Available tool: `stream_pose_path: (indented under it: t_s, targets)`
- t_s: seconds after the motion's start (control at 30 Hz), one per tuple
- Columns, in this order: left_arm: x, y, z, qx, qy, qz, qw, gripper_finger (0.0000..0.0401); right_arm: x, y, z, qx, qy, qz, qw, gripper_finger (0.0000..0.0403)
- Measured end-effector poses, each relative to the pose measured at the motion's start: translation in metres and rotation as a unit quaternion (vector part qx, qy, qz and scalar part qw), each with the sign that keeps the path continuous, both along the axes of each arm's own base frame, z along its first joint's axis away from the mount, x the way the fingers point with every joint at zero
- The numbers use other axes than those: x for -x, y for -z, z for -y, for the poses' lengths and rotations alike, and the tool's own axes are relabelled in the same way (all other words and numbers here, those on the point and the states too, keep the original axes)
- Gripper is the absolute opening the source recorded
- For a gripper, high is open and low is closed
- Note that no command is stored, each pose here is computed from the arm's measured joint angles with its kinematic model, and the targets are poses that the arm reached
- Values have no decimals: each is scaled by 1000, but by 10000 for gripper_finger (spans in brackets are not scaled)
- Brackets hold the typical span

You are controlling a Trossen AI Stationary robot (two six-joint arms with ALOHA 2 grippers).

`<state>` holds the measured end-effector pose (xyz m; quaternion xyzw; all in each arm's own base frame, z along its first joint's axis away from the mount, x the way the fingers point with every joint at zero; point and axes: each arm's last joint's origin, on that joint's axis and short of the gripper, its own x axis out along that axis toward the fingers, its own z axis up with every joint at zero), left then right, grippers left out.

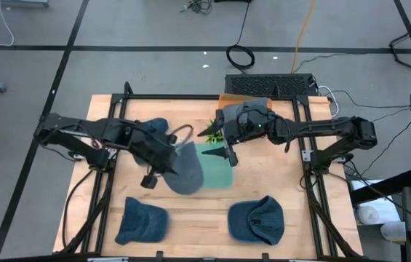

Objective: Pick & Place hat
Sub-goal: Put the gray cap into the orange bin

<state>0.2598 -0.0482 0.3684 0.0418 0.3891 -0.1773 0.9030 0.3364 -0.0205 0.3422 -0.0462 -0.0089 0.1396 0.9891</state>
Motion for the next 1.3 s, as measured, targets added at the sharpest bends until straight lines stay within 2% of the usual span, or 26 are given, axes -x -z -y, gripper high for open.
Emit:
stream_pose_path:
  t_s: [0.2, 0.4, 0.5, 0.63, 0.83, 1.03, 1.17, 1.3]
  targets:
    - [-13, -4, 10, -32, 5, -42, 999, 1, -3, 6, 0, -2, -2, -15, 1000, 265]
    - [-14, -21, 13, -44, 14, -15, 999, 1, -16, 20, -7, 10, -16, -18, 1000, 265]
    - [-14, -26, 12, -54, 19, -3, 998, 1, -18, 16, -10, 9, -30, 11, 999, 265]
    - [-14, -26, 12, -59, 24, 1, 998, 1, -19, 15, -14, 5, -37, 21, 999, 265]
    - [-29, -19, 18, -68, 47, 15, 996, 1, -18, 12, -14, 10, -32, 35, 999, 265]
    - [-35, -15, 19, -74, 50, 14, 996, 1, -25, 24, -14, -18, -37, 7, 999, 265]
    - [-37, -16, 18, -75, 47, 23, 996, 1, -34, 36, -15, -35, -72, -11, 997, 265]
    - [-36, -15, 18, -72, 44, 16, 996, 1, -39, 47, -21, -30, -79, -26, 996, 264]
